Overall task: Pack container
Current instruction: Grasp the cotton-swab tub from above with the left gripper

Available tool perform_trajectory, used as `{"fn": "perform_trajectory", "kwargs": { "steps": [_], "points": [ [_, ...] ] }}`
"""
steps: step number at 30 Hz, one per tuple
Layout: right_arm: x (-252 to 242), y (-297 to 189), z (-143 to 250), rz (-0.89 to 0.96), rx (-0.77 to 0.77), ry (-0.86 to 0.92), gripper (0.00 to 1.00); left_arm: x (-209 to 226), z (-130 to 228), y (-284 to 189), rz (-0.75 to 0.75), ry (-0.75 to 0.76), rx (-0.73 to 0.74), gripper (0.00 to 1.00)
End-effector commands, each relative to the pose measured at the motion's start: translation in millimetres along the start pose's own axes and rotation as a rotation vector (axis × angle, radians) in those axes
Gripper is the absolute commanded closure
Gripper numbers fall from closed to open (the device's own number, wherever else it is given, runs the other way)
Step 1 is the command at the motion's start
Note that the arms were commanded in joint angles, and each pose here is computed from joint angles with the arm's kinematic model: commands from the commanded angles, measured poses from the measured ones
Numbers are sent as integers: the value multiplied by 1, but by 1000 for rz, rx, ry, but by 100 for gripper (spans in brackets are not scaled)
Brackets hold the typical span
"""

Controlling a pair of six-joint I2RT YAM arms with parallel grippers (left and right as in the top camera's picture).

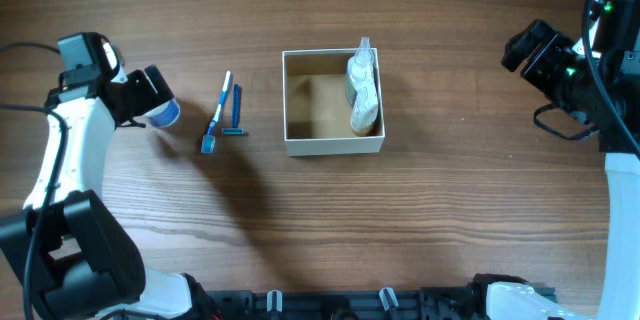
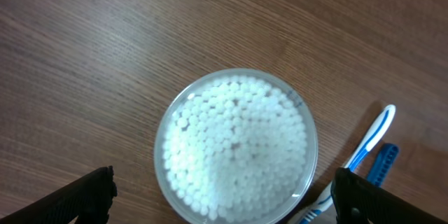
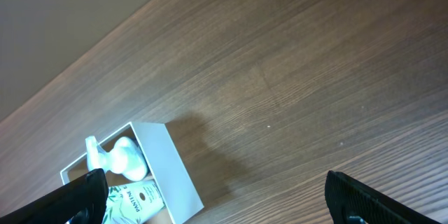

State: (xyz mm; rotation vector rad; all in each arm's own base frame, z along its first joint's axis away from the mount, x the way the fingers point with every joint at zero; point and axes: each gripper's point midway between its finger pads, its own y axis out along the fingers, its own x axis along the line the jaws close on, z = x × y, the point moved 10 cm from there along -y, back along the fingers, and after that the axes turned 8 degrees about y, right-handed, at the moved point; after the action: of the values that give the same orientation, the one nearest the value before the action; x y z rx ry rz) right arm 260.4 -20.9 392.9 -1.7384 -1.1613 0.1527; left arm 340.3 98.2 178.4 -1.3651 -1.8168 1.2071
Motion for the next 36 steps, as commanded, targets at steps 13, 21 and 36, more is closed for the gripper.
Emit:
{"fn": "perform_trajectory", "kwargs": {
  "steps": [13,21,36],
  "points": [
    [2,1,-1,-10,6,14,0,-3,-1,33,-60,57,43,0],
    [2,1,-1,-10,6,14,0,-3,-1,35,-61,58,41,11],
    [2,1,-1,-10,6,15,0,-21,-10,0,-36,96,-49,17]
  ]
}}
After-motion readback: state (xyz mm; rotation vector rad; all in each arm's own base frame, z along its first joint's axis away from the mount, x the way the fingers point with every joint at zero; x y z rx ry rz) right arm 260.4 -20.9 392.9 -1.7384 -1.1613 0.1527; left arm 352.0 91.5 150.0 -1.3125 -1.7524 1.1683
